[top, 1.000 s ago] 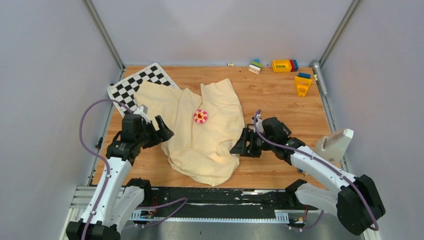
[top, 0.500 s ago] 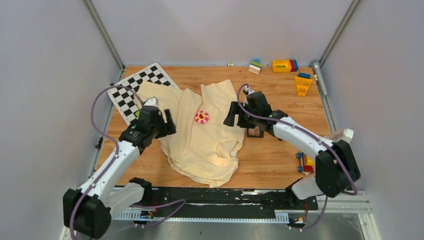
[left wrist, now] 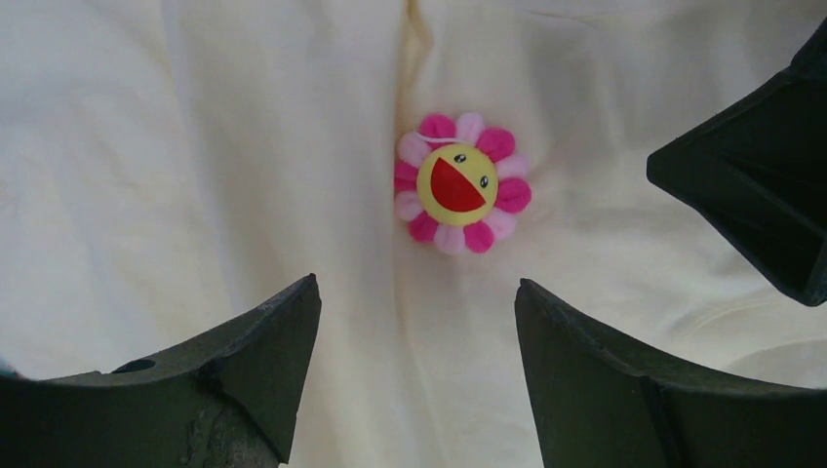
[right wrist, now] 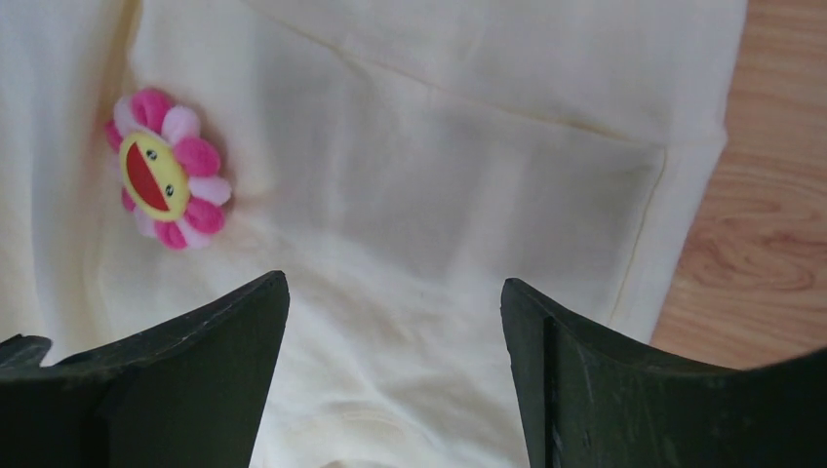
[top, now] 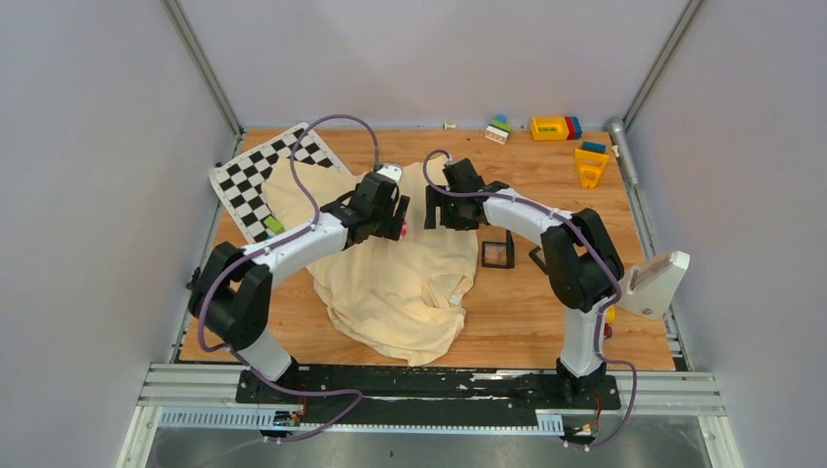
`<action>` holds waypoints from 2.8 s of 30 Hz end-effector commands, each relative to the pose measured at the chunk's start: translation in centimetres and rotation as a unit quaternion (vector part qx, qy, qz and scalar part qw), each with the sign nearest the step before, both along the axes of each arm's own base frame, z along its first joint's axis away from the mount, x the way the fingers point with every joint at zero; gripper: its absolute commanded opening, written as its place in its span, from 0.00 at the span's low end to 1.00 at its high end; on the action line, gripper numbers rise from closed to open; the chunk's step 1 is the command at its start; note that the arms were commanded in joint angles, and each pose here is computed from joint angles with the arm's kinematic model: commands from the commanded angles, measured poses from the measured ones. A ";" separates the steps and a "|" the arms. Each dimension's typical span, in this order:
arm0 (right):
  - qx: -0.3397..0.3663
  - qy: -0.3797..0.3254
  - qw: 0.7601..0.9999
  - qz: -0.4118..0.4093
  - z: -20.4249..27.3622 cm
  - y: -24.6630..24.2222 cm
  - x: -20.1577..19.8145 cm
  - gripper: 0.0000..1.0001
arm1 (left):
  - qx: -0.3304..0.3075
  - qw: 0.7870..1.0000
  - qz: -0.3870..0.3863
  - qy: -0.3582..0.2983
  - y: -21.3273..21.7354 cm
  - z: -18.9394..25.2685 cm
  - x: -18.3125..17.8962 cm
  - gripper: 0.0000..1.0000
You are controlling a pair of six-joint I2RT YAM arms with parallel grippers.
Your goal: Remove the brooch from the garment
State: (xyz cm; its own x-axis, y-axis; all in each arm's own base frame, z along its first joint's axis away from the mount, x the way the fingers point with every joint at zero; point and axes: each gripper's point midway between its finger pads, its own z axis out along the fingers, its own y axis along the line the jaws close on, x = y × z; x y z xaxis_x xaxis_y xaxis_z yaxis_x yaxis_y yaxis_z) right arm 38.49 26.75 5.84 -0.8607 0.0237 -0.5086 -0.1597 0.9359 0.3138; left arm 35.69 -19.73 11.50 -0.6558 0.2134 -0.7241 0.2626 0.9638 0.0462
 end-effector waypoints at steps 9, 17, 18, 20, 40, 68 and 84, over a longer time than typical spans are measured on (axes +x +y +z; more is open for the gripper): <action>-0.126 0.037 0.991 0.003 -4.2 -0.2 3.3 0.75 | -0.070 0.996 0.039 0.037 1.9 -5.1 4.6 0.81; -0.105 0.023 0.994 0.018 -3.2 0.2 2.5 0.01 | -0.059 0.986 0.136 0.075 6.5 -7.2 4.4 0.82; -0.097 0.007 0.995 0.019 -2.4 0.3 2.3 0.00 | -0.061 0.986 0.136 0.069 6.6 -7.0 4.4 0.80; -0.075 -0.032 0.996 0.022 -0.5 0.6 1.9 0.00 | -0.086 0.989 0.109 0.041 5.5 -5.7 4.4 0.79; 0.178 -0.226 0.946 0.147 15.8 4.5 -6.0 0.00 | -0.144 0.985 -0.046 -0.088 -2.8 1.7 1.2 0.87; 0.150 -0.153 0.969 0.124 10.9 4.9 -5.2 0.00 | -0.218 0.973 -0.029 -0.071 -2.1 2.2 1.1 0.00; 0.167 -0.105 0.976 0.092 11.3 2.7 -5.6 0.00 | -0.296 0.932 -0.205 0.040 -6.3 3.1 -4.2 0.00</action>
